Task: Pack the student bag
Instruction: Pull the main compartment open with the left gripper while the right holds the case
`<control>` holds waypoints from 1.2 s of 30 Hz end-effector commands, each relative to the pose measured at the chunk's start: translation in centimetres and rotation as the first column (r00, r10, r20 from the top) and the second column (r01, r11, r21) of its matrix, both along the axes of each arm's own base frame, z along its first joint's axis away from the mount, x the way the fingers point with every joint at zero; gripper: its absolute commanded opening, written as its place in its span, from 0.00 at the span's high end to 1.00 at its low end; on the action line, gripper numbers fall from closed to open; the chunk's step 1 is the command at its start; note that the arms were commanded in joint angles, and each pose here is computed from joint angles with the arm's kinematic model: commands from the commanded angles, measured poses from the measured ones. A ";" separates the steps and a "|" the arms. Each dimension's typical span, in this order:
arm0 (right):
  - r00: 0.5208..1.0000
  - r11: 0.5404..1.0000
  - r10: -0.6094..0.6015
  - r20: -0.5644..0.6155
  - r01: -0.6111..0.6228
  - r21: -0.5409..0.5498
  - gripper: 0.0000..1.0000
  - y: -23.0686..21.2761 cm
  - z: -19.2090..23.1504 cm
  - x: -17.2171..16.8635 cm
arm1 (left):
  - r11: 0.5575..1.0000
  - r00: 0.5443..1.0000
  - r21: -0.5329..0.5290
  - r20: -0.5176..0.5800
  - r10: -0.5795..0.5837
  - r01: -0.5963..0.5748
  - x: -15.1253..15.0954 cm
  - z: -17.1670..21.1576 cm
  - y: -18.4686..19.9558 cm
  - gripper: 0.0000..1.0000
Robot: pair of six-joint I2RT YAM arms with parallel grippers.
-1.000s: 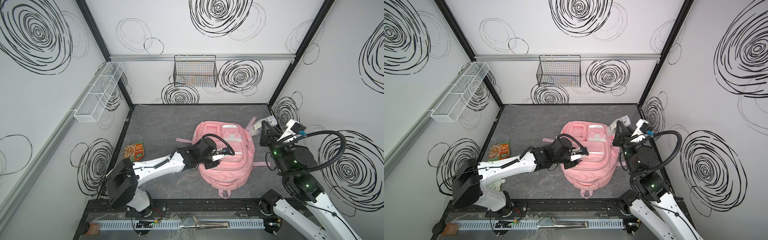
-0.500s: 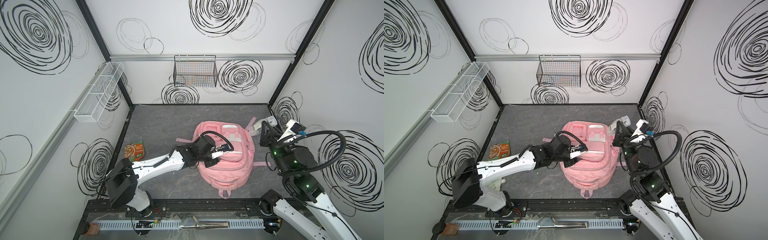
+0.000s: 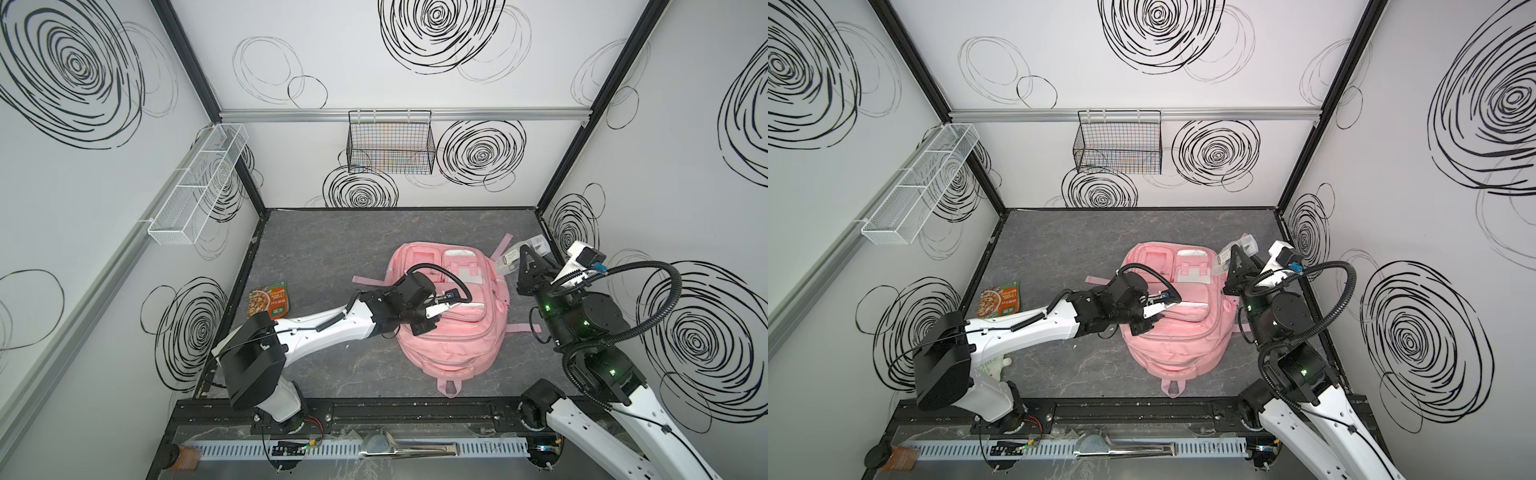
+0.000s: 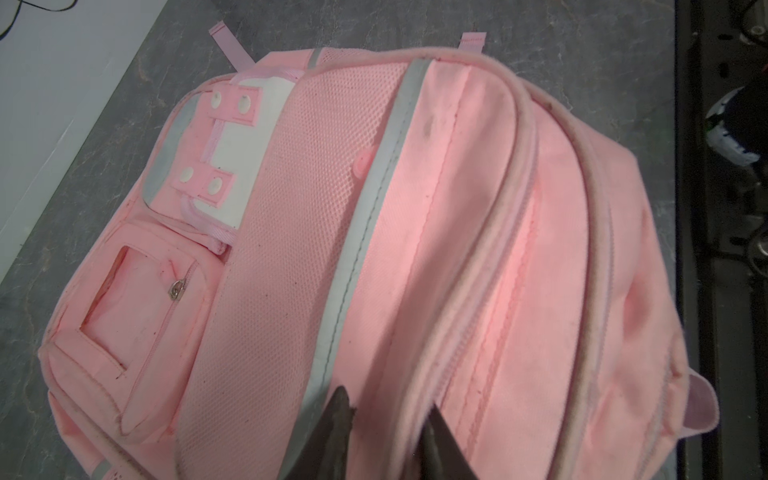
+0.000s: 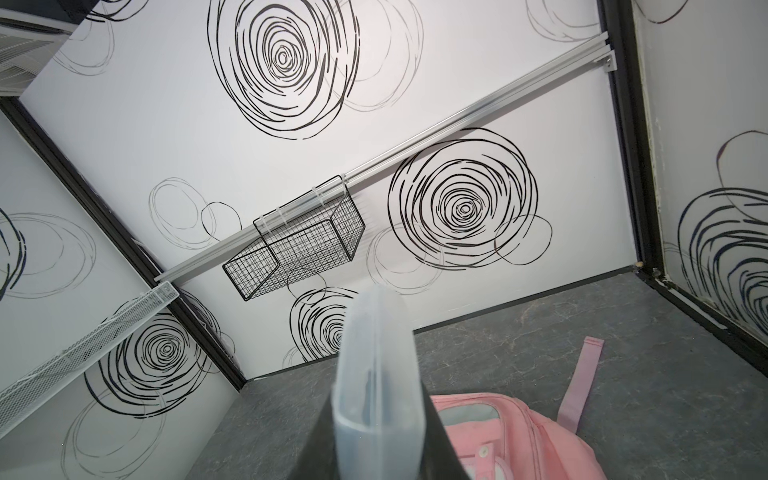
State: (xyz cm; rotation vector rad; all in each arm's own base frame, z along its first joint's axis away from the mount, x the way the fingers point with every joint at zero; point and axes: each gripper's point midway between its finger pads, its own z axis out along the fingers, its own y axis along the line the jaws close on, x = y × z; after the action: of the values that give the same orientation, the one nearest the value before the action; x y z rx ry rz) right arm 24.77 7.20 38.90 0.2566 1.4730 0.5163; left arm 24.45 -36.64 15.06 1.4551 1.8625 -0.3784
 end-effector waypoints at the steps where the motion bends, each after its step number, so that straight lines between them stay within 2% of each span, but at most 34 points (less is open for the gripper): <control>1: 1.000 1.000 0.011 0.024 -0.012 0.027 1.00 0.2 0.8 0.2 | 0.998 0.997 -0.025 0.057 0.053 -0.052 1.8 1.7 -0.2 0.74; 3: 1.000 1.000 0.011 0.022 -0.011 0.023 1.00 0.3 0.8 0.2 | 0.997 0.996 -0.034 0.065 0.065 -0.063 2.0 2.0 -0.1 0.81; 8: 1.000 1.000 0.001 0.026 -0.002 0.019 1.00 0.0 1.0 0.1 | 0.993 0.992 -0.052 0.067 0.106 -0.102 2.7 2.4 0.2 0.90; 17: 0.999 1.000 -0.001 0.037 0.000 0.024 1.00 -0.1 1.5 -0.1 | 0.989 0.989 -0.082 0.065 0.132 -0.127 3.1 2.9 0.3 0.96; 18: 0.999 1.000 -0.001 0.038 0.000 0.023 1.00 -0.2 1.5 -0.2 | 0.988 0.989 -0.081 0.066 0.136 -0.131 3.2 2.8 0.3 1.00; 26: 1.000 1.000 -0.004 0.020 0.003 0.023 1.00 -0.2 0.9 -0.2 | 0.974 0.977 -0.117 0.071 0.202 -0.193 4.1 3.9 0.8 1.00; 32: 1.000 0.999 0.016 0.023 -0.017 0.027 1.00 0.5 1.0 0.5 | 0.939 0.951 -0.181 0.048 0.305 -0.292 6.1 5.2 2.3 1.00; 36: 0.999 0.999 0.032 0.019 -0.032 0.024 1.00 1.1 0.8 1.0 | 0.881 0.907 -0.251 0.024 0.420 -0.401 8.0 6.3 4.1 1.00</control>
State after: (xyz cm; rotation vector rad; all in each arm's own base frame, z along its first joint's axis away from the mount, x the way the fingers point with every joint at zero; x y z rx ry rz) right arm 25.72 8.14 38.21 0.2372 1.5045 0.5199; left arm 28.93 -34.66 17.42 1.1368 1.9573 -0.3513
